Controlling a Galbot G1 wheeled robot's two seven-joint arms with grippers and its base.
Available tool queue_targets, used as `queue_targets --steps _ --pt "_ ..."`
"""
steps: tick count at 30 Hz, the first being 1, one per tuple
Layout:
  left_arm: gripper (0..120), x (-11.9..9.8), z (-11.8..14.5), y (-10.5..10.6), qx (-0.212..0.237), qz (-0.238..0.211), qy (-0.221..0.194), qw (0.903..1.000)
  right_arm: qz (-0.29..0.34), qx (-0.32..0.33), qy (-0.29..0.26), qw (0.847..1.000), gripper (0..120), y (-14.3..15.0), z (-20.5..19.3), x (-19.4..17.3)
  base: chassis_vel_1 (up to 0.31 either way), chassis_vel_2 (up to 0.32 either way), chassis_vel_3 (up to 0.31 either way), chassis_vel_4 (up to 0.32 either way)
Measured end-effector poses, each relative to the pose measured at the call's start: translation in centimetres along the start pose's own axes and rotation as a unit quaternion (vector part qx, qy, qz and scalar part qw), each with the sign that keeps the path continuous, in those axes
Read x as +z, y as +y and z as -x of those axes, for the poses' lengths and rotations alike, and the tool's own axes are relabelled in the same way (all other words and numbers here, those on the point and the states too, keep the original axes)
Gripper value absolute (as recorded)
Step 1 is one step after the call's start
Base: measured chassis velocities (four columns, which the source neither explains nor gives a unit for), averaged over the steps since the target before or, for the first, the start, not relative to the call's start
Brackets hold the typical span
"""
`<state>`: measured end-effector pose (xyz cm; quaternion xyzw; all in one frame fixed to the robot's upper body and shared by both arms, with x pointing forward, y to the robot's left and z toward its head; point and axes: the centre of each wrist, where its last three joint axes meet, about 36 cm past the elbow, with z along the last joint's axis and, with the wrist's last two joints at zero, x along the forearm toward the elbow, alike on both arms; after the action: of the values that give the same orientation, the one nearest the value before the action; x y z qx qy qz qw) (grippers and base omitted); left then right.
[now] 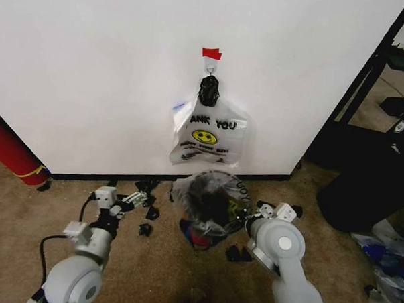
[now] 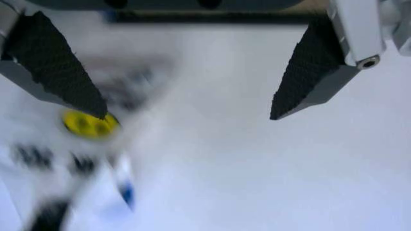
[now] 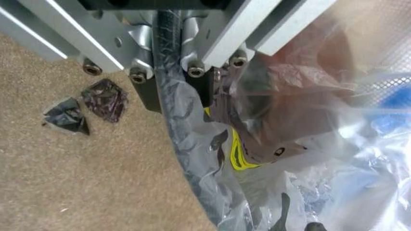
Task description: Pick up the garbage bag from the wall and place it over the trash bin.
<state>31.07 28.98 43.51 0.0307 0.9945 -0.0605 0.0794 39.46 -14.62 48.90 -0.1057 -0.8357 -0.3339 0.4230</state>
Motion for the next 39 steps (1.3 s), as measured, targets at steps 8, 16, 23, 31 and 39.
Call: queue_targets --steps 8,16,23,31,39 --pt "100 0.2 -3.9 2.3 -0.104 0.037 -0.075 0.9911 -0.040 -0.007 0.019 0.999 0 0.7 0.8 0.2 0.000 0.000 0.000 0.000" --pt "100 1.0 -5.9 1.6 -0.120 0.023 -0.066 0.9903 -0.054 -0.002 0.018 0.998 0 1.6 1.9 0.2 0.000 0.000 0.000 0.000" --pt "100 1.2 -5.4 1.5 -0.116 0.021 -0.062 0.9911 -0.070 0.009 0.007 0.997 0 1.8 2.6 0.8 0.000 0.000 0.000 0.000" --pt "100 1.6 -5.4 1.0 -0.113 0.016 -0.053 0.9921 -0.070 0.007 0.009 0.997 0 1.3 2.8 0.7 0.000 0.000 0.000 0.000" --pt "100 1.7 -5.1 1.0 -0.108 0.020 -0.049 0.9928 -0.064 0.007 0.009 0.998 10 1.4 3.3 0.7 0.000 0.000 0.000 0.000"
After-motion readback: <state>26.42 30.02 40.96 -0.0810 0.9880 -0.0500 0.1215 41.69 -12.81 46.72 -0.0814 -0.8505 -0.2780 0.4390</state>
